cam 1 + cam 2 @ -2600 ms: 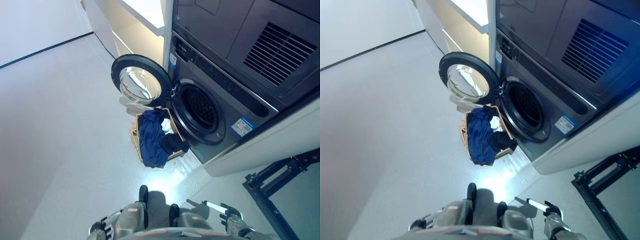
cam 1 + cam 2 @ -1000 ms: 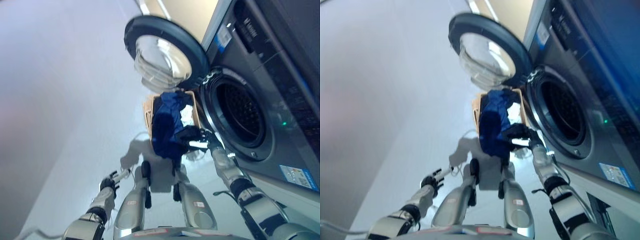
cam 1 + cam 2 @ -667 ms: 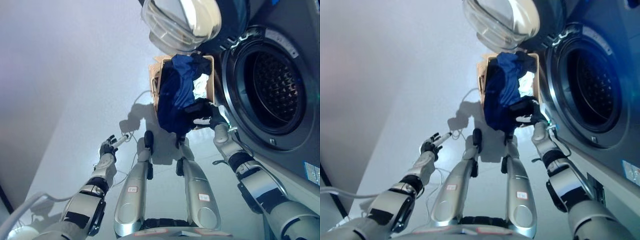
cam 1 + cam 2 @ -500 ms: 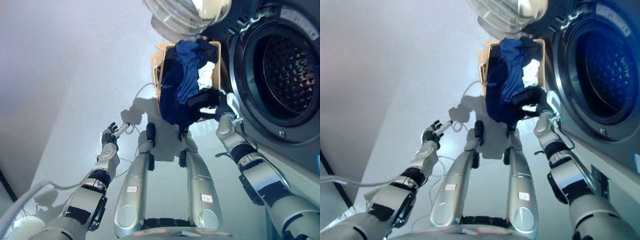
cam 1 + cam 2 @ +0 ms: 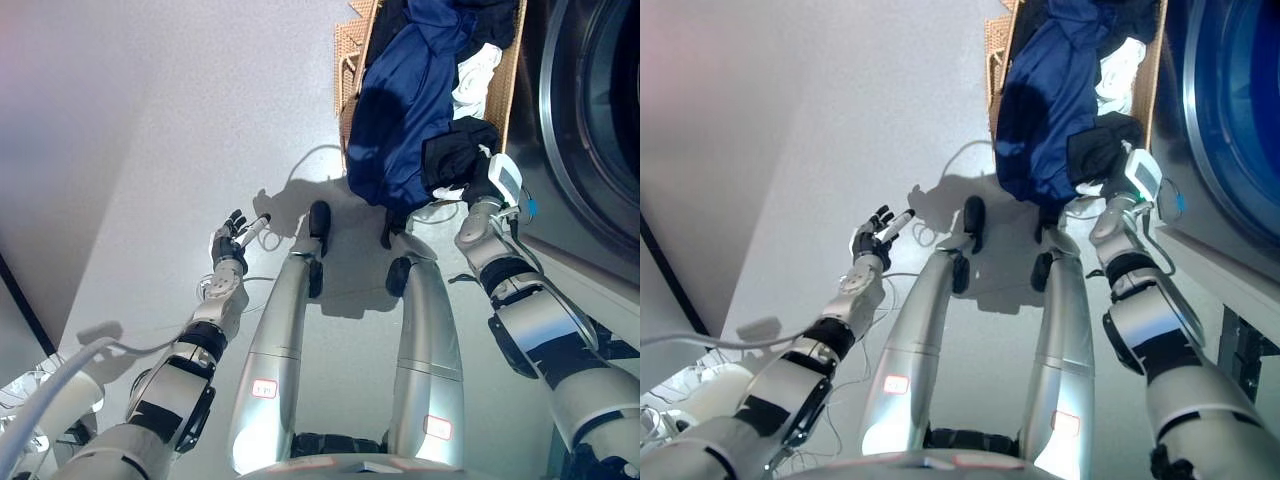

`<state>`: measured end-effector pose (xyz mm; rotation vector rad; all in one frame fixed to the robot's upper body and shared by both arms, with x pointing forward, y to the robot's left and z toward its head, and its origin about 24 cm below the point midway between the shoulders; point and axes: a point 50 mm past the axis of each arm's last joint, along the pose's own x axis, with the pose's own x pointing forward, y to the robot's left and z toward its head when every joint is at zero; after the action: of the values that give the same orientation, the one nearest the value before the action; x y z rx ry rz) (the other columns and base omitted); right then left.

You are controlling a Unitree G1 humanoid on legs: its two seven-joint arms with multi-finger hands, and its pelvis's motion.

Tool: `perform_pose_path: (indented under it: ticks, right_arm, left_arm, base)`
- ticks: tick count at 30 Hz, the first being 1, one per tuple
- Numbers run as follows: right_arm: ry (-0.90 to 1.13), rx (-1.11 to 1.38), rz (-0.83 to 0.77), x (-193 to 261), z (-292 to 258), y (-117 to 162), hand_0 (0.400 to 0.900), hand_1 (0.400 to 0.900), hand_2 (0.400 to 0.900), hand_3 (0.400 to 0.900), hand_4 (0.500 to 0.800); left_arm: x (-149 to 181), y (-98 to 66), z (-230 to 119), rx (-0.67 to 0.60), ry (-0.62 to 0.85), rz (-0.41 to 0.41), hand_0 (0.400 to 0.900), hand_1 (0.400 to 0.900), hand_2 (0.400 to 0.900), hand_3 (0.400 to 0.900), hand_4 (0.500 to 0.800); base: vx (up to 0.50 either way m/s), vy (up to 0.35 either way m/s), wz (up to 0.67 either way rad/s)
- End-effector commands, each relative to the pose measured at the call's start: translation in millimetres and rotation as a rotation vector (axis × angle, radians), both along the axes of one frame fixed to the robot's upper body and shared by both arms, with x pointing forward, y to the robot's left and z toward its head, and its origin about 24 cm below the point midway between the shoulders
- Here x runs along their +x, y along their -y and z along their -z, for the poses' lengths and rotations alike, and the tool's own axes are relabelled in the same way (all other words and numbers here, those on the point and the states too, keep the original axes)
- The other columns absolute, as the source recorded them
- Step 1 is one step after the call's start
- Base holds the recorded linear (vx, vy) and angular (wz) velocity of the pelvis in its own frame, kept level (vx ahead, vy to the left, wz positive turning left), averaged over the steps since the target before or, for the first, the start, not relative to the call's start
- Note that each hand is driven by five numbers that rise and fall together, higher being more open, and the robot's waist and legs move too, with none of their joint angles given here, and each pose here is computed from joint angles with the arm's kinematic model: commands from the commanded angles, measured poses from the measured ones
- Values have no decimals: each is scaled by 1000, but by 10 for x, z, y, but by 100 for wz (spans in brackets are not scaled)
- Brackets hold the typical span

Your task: Put the clothes in the basket into the washing machine.

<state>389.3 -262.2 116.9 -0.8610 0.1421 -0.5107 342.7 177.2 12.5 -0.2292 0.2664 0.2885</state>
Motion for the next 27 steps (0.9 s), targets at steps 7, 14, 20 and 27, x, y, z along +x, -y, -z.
perform_pose_path:
  ticks: [7,14,20,27]
  right_arm:
    - [-121,-29,92,-205,211,362,400,400,400,400,500]
    - [-50,-5,91,-187,168,326,400,400,400,400,500]
    - [248,-39,-49,-45,-370,85,400,400,400,400,500]
    - [540,39,-158,-98,-884,-96,400,400,400,400,500]
  left_arm:
    - [-217,-115,261,-5,-66,-51,900,900,900,900,800]
    - [-236,-194,308,7,-101,-95,900,900,900,900,800]
    - [-339,-343,353,5,-100,-158,900,900,900,900,800]
    - [-425,-428,424,-27,-127,-217,900,900,900,900,800]
  base:
    - [0,0,0]
    - [-8,1,-2]
    - [10,1,-17]
    - [25,-19,-10]
